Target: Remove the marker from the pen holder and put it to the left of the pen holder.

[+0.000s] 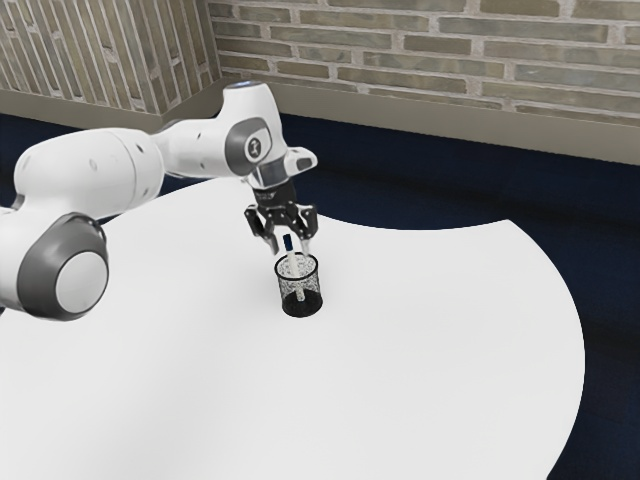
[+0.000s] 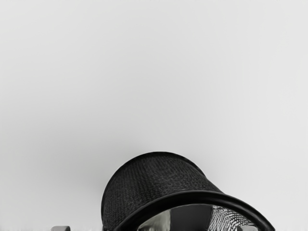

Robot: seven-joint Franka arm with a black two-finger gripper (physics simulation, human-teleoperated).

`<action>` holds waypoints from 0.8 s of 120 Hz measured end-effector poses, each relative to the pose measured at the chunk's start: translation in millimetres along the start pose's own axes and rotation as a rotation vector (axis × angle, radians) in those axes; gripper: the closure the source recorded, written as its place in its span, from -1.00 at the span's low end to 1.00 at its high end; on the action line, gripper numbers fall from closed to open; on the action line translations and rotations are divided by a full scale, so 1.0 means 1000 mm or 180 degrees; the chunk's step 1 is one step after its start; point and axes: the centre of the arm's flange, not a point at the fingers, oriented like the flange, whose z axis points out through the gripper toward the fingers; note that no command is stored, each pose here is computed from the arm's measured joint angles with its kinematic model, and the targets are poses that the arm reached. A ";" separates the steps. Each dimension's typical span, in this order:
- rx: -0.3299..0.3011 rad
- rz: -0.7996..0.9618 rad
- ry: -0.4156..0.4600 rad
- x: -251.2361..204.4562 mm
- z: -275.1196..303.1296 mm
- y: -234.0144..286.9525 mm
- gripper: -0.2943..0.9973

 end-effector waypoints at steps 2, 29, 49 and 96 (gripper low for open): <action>0.0000 0.0002 0.0000 0.000 0.000 0.000 -0.09; 0.0005 0.0030 0.0002 -0.001 -0.005 -0.001 0.36; 0.0010 0.0047 0.0006 -0.001 -0.007 -0.001 0.52; 0.0036 0.0156 0.0230 -0.027 -0.084 0.020 0.61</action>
